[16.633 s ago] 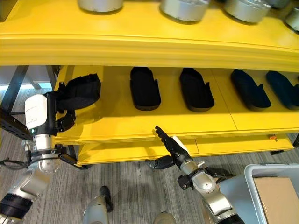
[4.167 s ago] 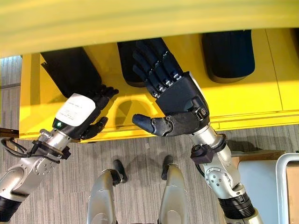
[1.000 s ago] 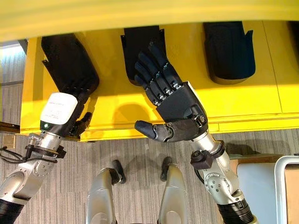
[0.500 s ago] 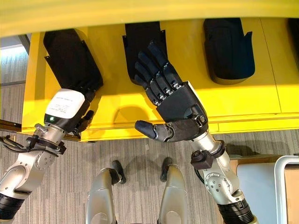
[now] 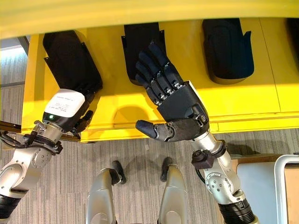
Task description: Move parts from the plastic box to the shelf.
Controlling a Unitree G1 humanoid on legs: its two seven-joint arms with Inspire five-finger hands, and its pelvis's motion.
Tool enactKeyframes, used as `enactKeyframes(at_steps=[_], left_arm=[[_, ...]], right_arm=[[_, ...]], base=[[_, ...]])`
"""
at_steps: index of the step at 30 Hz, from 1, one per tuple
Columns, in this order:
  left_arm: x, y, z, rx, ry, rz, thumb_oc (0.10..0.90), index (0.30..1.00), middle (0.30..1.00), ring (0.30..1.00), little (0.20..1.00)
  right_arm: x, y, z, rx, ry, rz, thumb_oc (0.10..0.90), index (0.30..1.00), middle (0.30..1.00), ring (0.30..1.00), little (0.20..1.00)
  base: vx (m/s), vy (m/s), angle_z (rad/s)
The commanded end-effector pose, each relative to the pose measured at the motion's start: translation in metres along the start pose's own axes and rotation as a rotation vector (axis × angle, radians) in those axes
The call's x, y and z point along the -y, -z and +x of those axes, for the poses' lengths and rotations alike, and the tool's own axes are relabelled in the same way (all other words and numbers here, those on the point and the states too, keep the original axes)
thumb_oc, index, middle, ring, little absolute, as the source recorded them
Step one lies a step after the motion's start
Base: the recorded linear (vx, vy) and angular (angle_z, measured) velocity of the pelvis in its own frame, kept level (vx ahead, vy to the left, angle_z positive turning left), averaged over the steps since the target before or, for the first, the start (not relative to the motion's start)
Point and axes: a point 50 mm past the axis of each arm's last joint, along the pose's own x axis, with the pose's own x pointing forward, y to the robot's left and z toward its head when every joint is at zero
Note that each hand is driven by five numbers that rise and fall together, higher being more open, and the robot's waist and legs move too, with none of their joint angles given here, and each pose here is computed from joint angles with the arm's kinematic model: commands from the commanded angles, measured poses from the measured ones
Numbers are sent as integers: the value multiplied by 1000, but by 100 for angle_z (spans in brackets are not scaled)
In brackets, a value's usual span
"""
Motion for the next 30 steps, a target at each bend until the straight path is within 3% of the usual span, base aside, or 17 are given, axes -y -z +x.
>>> enactKeyframes(at_steps=[1,30], left_arm=[[33,35,-16,-159,230,118,900,1000,1000,1000,1000],[29,70,-32,-253,272,391,900,1000,1000,1000,1000]], right_arm=[[-13,-41,18,227,-151,-76,900,1000,1000,1000,1000],[-13,-43,18,227,-152,-63,900,1000,1000,1000,1000]], base=[[0,0,0],[0,1,0]])
